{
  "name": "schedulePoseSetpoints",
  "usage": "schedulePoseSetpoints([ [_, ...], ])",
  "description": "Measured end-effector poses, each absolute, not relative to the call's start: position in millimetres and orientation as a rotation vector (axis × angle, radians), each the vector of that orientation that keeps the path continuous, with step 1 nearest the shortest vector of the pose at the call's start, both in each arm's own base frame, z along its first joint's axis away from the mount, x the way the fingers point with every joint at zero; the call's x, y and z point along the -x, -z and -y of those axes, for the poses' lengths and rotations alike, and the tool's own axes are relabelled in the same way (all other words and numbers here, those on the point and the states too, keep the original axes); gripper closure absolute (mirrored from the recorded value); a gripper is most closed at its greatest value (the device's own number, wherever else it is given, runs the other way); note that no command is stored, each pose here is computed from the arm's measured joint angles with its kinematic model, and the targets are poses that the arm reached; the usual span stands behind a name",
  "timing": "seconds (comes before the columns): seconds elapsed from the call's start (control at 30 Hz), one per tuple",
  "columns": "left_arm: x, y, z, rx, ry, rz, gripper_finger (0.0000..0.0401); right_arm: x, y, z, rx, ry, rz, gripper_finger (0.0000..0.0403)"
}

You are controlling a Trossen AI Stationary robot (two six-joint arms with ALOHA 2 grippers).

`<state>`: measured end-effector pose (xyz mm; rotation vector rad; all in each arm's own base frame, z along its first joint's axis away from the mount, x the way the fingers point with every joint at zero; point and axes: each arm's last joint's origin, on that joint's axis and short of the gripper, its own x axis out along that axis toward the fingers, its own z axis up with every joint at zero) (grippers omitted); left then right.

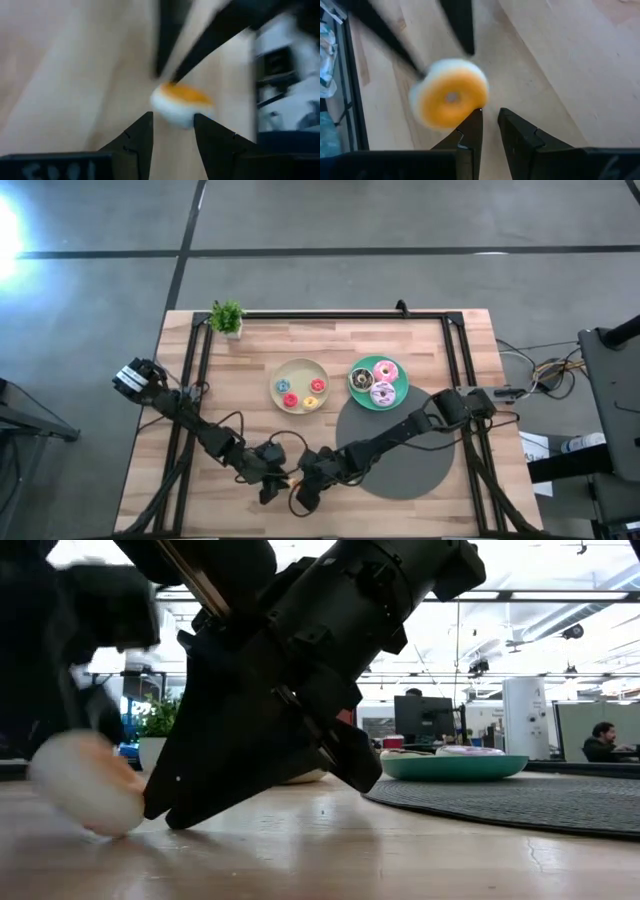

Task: Pick & Place donuts
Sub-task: Put the small white donut on the white plate

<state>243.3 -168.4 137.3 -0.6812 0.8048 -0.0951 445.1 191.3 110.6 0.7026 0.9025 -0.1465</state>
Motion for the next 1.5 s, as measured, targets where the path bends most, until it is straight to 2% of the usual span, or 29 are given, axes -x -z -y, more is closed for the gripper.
schedulePoseSetpoints([
  [0.37, -260.3, -147.4, 160.9, 0.634, 0.071, -0.684, 0.0284, -433.9, -117.0, -188.8, -0.623, 0.160, -1.008, 0.0340],
  [0.63, -267.3, -129.5, 156.4, 0.614, 0.044, -0.712, 0.0284, -401.6, -138.0, -186.6, -0.447, 0.323, -1.138, 0.0339],
  [0.83, -250.7, -144.1, 157.6, 0.562, 0.048, -0.789, 0.0284, -408.7, -148.7, -193.4, -0.497, 0.258, -1.041, 0.0339],
  [1.0, -227.8, -159.3, 172.9, 0.524, 0.122, -0.828, 0.0284, -425.4, -148.3, -201.0, -0.509, 0.119, -0.903, 0.0339],
  [1.23, -200.3, -138.7, 202.2, 0.533, 0.106, -0.951, 0.0284, -439.4, -133.0, -194.0, -0.568, 0.041, -0.896, 0.0339],
  [1.5, -212.7, -122.7, 201.6, 0.517, 0.060, -0.912, 0.0284, -452.0, -143.6, -192.8, -0.561, -0.007, -0.815, 0.0339],
])
